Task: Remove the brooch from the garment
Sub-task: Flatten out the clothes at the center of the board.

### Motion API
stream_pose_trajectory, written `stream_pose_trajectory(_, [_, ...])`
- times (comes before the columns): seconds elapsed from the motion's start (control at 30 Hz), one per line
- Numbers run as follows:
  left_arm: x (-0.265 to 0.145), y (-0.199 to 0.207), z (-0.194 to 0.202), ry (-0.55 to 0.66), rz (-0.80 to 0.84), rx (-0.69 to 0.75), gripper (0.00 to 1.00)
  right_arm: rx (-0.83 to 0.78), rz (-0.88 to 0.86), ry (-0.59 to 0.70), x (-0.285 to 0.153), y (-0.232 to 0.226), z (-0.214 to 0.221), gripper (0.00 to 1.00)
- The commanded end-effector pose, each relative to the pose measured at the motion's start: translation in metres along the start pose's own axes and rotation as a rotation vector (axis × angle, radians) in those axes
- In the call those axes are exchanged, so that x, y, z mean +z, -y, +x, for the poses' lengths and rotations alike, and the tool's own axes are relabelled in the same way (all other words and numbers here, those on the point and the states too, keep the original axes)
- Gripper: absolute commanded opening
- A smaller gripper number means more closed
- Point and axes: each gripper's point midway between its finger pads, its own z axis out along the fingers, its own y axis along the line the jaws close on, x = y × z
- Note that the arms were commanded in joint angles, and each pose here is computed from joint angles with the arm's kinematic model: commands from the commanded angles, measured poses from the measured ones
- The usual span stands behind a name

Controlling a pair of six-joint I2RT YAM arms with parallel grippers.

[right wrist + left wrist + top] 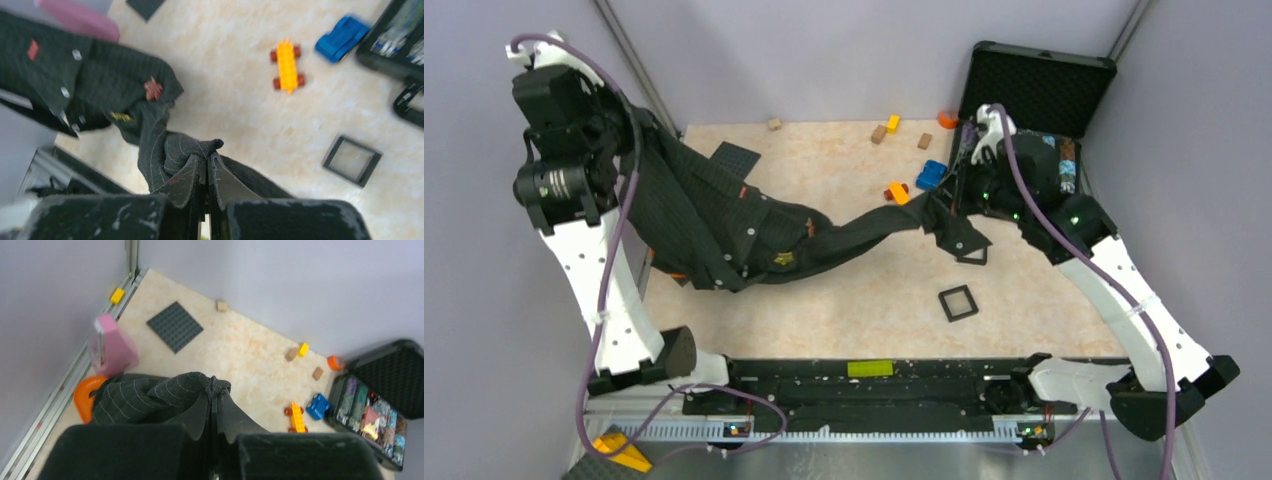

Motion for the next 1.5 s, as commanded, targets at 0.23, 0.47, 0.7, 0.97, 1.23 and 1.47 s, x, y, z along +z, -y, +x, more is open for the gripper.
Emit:
stream_pose_trajectory(0.23, [0.132,0.055,-0.002,-0.099,0.282,-0.164,0.0,0.007,-0.298,-0.384,0.0,-0.086,0.194,0.0])
stream_pose_trajectory(0.47, [0.142,0.021,0.061,-0.186,0.202,-0.097,0.0,-0.054,-0.317,-0.418,0.026,-0.098,0.221,0.42])
stream_pose_trajectory(0.7, [0.046,0.049,0.057,-0.094,0.34,-0.043,0.0,-0.138,-0.189,-0.297,0.109,-0.101,0.181,0.63])
stream_pose_trajectory(0.97, [0.023,0.011,0.096,-0.015,0.223,-0.122,0.0,-0.155,-0.047,-0.298,0.22,-0.111,0.181,0.67])
stream_pose_trajectory(1.23, [0.011,-0.012,0.086,0.075,0.11,-0.083,0.0,-0.164,-0.101,-0.276,0.278,-0.126,0.208,0.67])
stream_pose_trajectory(1.47, [0.035,-0.035,0.101,0.03,0.009,-0.024,0.0,-0.165,0.063,-0.369,0.309,-0.115,0.233,0.63])
